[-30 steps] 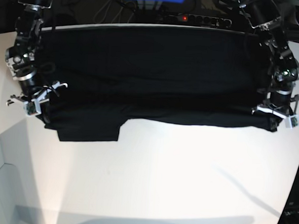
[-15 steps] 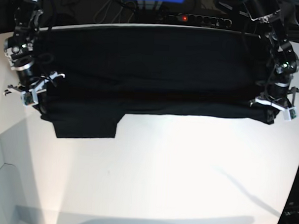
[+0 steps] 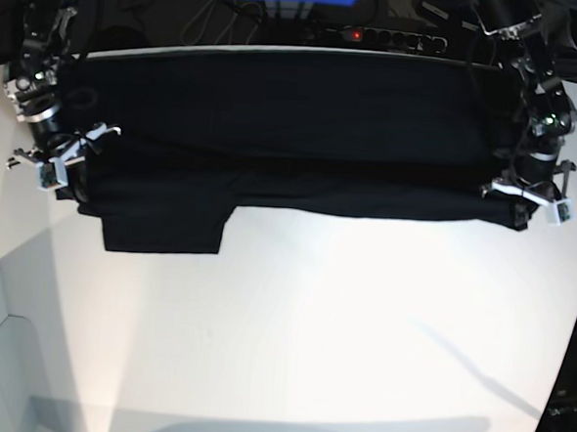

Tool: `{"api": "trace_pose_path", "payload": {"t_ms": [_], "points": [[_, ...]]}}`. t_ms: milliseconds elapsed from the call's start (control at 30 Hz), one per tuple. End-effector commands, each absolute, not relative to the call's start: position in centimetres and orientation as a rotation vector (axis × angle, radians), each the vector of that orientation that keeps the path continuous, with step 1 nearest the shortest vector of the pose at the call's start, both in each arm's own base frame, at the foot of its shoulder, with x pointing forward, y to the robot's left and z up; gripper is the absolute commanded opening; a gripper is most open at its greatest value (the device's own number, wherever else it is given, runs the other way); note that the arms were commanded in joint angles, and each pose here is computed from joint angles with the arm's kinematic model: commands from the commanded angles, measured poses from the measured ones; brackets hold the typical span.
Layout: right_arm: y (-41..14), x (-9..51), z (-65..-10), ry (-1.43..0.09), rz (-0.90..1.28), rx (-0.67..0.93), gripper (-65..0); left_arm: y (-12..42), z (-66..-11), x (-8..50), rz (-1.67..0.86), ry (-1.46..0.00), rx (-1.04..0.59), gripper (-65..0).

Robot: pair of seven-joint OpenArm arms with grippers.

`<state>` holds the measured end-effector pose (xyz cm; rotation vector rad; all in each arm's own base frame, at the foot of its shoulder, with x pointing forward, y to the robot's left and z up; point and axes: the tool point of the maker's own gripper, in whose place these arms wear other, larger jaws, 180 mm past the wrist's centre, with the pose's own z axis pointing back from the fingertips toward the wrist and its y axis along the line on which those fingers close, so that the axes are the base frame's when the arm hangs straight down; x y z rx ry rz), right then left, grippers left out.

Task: Fold the T-shirt properly
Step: 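Lift and fold the grasped half toward the shoulder edge with both grippers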

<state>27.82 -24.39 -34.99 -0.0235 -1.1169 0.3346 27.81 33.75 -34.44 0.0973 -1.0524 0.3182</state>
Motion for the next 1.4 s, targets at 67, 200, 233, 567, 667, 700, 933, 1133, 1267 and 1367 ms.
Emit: {"api": "trace_pose_path", "payload": {"t_ms": [67,200,233,567,667,700,933,1133,1267,1367], "points": [[-25.0,27.7,-35.3,-1.104,0.329,-0.022,-65.0,34.1,-32.9,28.5,0.304,-1.103,0.108,-65.0],[-25.2,27.2,-36.3,-1.055,0.325,-0.024,-65.0,34.1,-33.1,28.5,0.303,-1.097,0.11,-65.0],[-25.3,27.1,-36.5,-1.038,0.325,-0.027,-64.8,34.1,-33.2,28.5,0.303,-1.092,0.111,-65.0],[-25.2,27.0,-34.4,-1.066,0.355,-0.024,-35.6,34.5,-36.0,27.5,0.341,-1.023,0.093,-65.0],[-25.4,28.8,-31.8,-1.152,0.322,-0.06,-35.5,34.5,-36.1,27.4,0.343,-1.018,0.092,-65.0],[-25.4,29.2,-31.6,-1.162,0.316,-0.06,-35.5,34.4,-36.2,27.4,0.345,-1.017,0.09,-65.0],[-25.8,33.1,-33.3,-1.078,0.286,-0.034,-35.2,34.4,-36.2,27.4,0.343,-1.016,0.09,-65.0],[-25.5,34.3,-37.6,-0.941,0.321,-0.026,-35.2,34.4,-36.2,27.4,0.343,-1.015,0.089,-65.0],[-25.6,33.7,-39.0,-0.901,0.305,-0.01,-35.2,34.4,-36.2,27.4,0.343,-1.015,0.089,-65.0],[-25.5,32.6,-40.0,-0.871,0.308,-0.005,-35.2,34.5,-36.2,27.3,0.347,-1.014,0.092,-65.0]]}}
